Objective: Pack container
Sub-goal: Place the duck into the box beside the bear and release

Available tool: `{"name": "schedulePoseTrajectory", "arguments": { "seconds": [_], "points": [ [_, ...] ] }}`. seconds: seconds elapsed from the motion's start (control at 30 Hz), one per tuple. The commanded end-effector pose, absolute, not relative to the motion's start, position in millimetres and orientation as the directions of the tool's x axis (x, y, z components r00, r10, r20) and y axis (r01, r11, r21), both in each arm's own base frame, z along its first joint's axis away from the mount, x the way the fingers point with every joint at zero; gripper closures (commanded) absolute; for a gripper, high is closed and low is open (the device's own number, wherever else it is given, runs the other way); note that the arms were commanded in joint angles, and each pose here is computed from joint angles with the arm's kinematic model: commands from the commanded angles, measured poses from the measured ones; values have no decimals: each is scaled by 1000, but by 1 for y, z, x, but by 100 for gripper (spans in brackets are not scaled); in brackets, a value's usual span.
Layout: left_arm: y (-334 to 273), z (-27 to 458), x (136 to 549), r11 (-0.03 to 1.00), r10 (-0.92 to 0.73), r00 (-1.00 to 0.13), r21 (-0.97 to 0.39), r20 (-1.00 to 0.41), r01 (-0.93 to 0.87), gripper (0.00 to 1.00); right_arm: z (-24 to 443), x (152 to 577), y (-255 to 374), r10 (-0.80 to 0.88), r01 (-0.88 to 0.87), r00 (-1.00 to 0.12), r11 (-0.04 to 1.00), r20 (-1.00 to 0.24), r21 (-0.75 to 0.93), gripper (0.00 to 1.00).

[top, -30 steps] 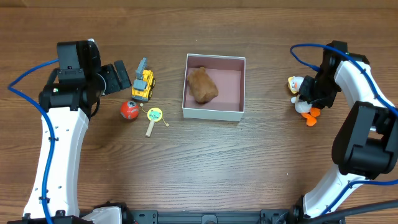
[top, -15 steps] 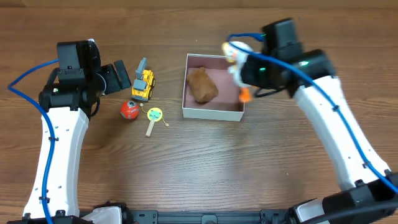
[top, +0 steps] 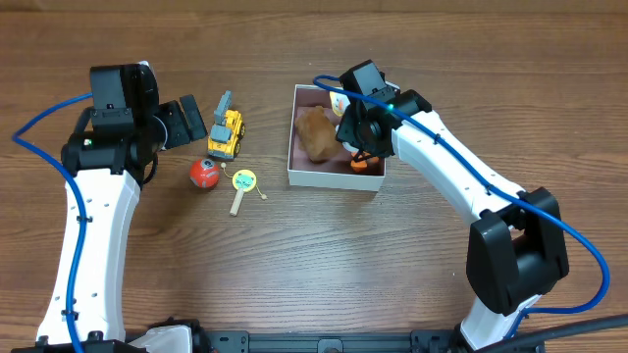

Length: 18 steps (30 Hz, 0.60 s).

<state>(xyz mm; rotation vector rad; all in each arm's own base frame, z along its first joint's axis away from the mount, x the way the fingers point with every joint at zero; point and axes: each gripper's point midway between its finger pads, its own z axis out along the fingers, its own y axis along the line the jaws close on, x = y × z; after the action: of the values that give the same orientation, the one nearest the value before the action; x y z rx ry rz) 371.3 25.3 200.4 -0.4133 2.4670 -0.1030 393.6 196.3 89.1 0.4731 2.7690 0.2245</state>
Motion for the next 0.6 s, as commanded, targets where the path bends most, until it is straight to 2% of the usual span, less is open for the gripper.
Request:
{"name": "schedulePoseTrajectory", "arguments": {
  "seconds": [0.0,0.13,0.27,0.43,0.57],
  "points": [
    [24,207,376,954,-298,-749,-162,-592,-252,0,93,396,189,311,268,-897,948,-314,172,19],
    [24,208,376,954,-298,-749,-162,-592,-252,0,146,405,195,198,125,-887,973,-418,195,12],
    [24,207,376,954,-298,-749,-162,-592,-252,0,230,397,181,224,90,-815,960,-535,265,0],
    [13,208,376,939,-342,-749,-239,-568,-247,0,305,381,107,376,193,-682,920,-628,341,0],
    [8,209,377,938,-339,-751,-260,-567,-227,0,317,358,30,503,366,-617,864,-605,344,0]
  ]
}}
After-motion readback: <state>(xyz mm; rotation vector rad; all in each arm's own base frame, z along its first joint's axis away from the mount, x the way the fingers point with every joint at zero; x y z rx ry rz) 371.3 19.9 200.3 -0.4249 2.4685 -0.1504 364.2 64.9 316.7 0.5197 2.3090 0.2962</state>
